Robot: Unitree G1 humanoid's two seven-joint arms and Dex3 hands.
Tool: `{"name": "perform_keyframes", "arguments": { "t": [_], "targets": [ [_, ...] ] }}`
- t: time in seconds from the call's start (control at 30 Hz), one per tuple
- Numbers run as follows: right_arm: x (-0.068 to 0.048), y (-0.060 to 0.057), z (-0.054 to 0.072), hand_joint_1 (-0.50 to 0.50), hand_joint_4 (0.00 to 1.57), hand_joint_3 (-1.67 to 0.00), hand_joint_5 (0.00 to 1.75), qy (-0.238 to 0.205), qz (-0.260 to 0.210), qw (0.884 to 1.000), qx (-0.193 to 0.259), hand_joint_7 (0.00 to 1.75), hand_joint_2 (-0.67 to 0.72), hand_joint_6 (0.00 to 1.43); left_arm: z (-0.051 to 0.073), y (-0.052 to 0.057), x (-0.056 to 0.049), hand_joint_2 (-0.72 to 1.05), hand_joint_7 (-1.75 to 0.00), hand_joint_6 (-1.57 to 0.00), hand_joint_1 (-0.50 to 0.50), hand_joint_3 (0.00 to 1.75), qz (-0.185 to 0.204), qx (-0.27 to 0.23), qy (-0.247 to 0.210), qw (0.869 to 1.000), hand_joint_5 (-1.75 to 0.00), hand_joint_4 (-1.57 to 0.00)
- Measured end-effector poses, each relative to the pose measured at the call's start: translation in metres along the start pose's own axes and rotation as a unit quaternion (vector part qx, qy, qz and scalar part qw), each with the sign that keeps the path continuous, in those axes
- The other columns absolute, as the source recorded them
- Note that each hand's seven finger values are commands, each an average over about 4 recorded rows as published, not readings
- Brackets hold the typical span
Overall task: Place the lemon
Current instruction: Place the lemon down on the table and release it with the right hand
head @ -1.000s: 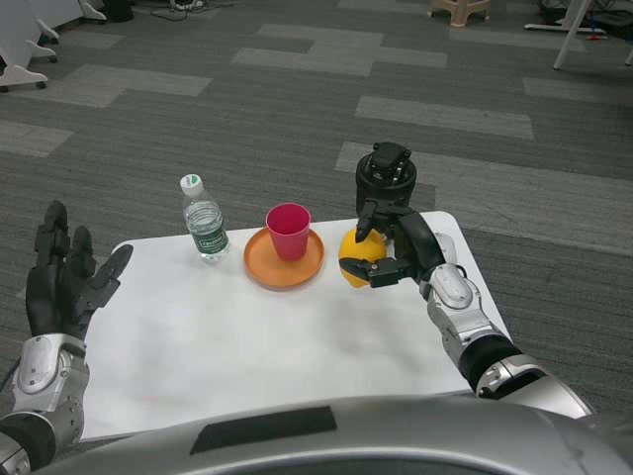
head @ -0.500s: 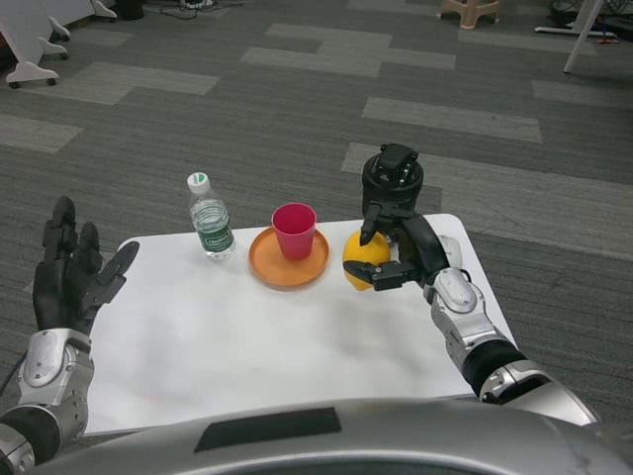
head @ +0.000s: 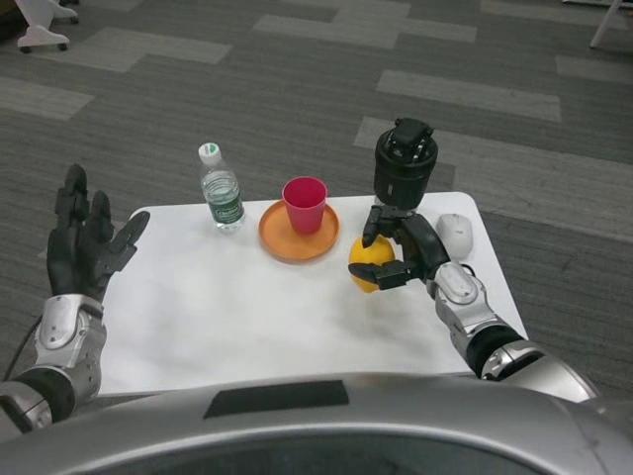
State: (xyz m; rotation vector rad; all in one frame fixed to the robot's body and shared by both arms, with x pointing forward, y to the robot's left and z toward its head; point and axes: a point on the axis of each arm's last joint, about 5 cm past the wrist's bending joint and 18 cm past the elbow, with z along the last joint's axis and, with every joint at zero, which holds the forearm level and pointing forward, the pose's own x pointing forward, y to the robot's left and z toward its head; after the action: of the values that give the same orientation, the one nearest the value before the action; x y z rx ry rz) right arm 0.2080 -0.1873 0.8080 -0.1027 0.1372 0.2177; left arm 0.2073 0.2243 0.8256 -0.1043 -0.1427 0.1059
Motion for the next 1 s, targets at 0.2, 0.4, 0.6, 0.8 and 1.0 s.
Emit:
{"name": "perform_keyframes", "arguments": {
  "t": [0.2, 0.4, 0.6, 0.8, 1.0],
  "targets": [
    [-0.003, 0.0, -0.007, 0.25, 0.88, -0.71, 1.75, 0.028, 0.001, 1.0, -0.008, 1.54, -0.41, 0.88, 0.0, 0.0, 0.0, 0.87, 0.0, 0.0, 0.5, 0.09, 0.0, 0.0, 0.0, 1.0, 0.0, 0.0],
    [-0.003, 0.002, -0.01, 0.21, 0.88, -0.75, 1.75, 0.047, 0.011, 0.999, -0.02, 1.54, -0.46, 0.9, 0.0, 0.0, 0.0, 0.87, 0.0, 0.0, 0.5, 0.09, 0.001, 0.0, 0.0, 1.0, 0.0, 0.0],
    [0.007, 0.007, -0.006, 0.21, 0.95, -0.71, 1.75, 0.057, 0.044, 0.996, -0.052, 1.54, -0.48, 0.91, 0.0, 0.0, 0.0, 0.87, 0.0, 0.0, 0.5, 0.09, 0.001, 0.0, 0.0, 1.0, 0.0, 0.0],
    [0.013, 0.015, -0.005, 0.18, 0.91, -0.71, 1.75, 0.073, 0.063, 0.992, -0.077, 1.52, -0.45, 0.86, 0.0, 0.001, 0.0, 0.87, 0.0, 0.0, 0.5, 0.09, 0.003, 0.001, 0.001, 1.0, 0.0, 0.0],
    [0.01, 0.015, -0.009, 0.1, 0.56, -0.67, 1.65, 0.088, 0.055, 0.991, -0.081, 1.43, -0.41, 0.54, 0.0, 0.001, 0.0, 0.87, 0.0, 0.0, 0.5, 0.09, 0.004, 0.001, 0.001, 1.0, 0.0, 0.0]
  ]
}}
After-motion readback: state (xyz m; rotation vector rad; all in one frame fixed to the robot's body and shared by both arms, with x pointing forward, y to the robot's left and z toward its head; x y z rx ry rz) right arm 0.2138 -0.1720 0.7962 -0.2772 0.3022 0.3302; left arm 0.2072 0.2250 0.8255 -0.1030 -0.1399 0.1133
